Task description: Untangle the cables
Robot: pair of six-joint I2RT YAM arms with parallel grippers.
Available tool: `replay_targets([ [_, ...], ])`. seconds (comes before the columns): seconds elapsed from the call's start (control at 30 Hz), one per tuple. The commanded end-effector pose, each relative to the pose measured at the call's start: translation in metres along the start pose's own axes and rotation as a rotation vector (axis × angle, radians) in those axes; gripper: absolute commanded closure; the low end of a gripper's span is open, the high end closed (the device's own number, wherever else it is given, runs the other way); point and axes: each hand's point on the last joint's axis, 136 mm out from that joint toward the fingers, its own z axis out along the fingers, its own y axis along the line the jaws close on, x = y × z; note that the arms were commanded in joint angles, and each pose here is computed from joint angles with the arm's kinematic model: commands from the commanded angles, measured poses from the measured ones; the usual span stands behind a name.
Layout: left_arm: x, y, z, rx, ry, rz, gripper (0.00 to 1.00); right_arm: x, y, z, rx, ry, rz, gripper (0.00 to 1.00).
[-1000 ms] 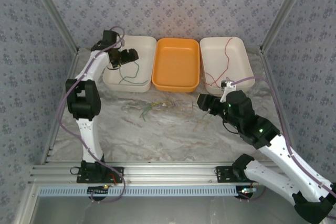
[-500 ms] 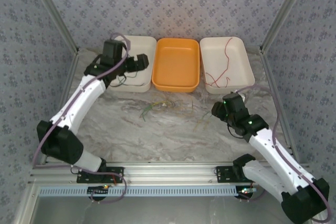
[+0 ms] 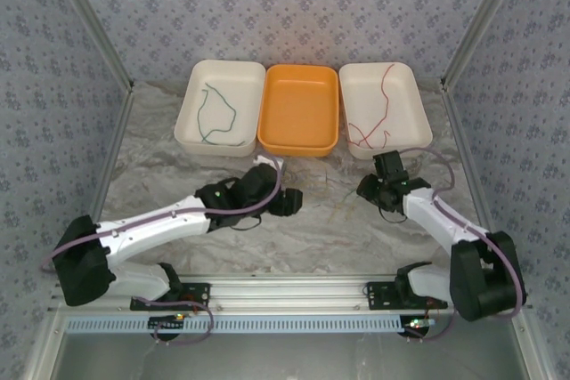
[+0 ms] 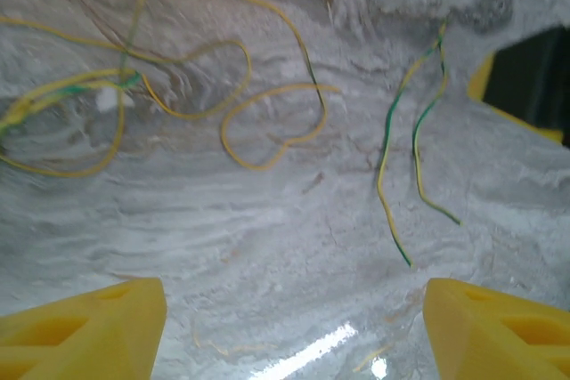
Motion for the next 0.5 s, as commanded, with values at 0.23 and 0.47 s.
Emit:
replay_targets([
  [0.23,-0.003,-0.036,-0.016,0.178,-0.185,-0.034,0.22,-0.018,0.011,0.039,0.02,0.016,0.053,0.59],
  [0.47,0.016,-0.049,-0.034,0.311,-0.253,-0.027,0.23,-0.017,-0.001,0.054,0.105,0.028,0.057,0.82],
])
